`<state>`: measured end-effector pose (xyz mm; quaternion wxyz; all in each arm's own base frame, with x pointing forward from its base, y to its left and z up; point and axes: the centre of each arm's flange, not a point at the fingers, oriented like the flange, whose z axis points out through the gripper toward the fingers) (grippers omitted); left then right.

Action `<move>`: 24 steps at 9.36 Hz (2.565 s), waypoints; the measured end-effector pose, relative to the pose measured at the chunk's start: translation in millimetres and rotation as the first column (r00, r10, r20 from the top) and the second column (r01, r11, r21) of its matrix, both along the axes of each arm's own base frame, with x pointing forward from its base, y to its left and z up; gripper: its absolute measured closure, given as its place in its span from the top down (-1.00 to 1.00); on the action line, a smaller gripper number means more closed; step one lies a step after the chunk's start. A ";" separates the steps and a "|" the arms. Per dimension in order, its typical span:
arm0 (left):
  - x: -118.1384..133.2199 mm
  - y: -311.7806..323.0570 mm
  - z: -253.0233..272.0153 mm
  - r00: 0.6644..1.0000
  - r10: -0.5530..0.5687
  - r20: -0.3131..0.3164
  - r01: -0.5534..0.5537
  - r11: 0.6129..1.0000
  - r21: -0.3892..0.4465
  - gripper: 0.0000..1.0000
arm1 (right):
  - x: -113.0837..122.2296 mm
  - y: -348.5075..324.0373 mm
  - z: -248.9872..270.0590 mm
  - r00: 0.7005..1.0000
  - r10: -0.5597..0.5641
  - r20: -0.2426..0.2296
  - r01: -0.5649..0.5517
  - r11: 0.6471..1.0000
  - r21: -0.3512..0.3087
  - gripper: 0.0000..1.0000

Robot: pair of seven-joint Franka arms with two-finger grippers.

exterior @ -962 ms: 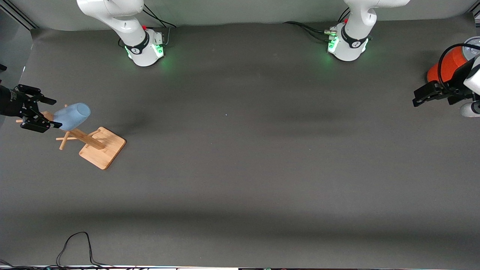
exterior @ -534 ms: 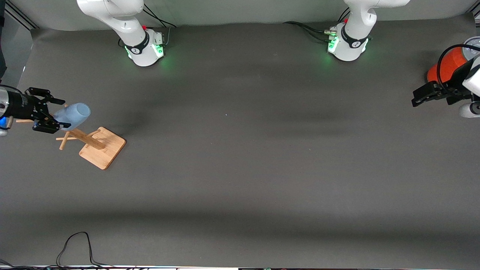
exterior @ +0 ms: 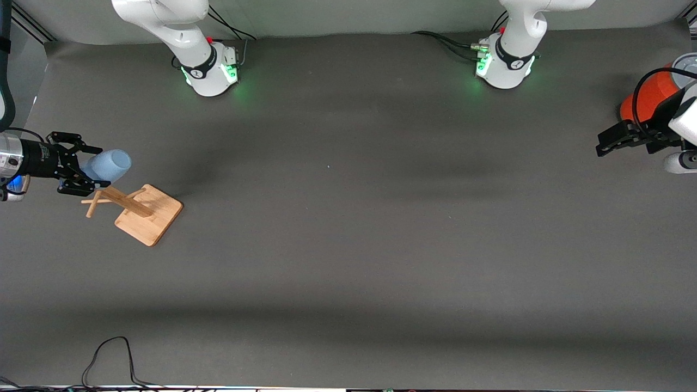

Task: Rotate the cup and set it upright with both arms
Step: 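Grasp the blue cup with the right gripper and pull it off the peg, then carry the blue cup with the right gripper to the table's middle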

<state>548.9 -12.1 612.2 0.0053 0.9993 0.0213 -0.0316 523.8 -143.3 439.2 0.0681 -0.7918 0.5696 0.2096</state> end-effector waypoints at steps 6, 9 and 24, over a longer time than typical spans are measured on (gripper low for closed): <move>1.7 -3.3 -3.2 1.000 -0.006 -0.005 0.006 1.000 0.000 1.00 | 9.3 18.8 20.9 1.000 -0.004 0.011 0.004 1.000 0.007 0.65; 1.8 -3.1 -3.3 1.000 -0.005 -0.005 0.005 1.000 0.000 1.00 | 21.5 72.9 73.1 1.000 -0.006 0.019 0.005 0.999 0.032 0.65; 7.9 -3.5 -15.9 1.000 -0.004 -0.028 0.004 1.000 0.002 1.00 | -88.5 647.2 -142.8 0.967 -0.078 0.244 0.159 0.930 -0.333 0.65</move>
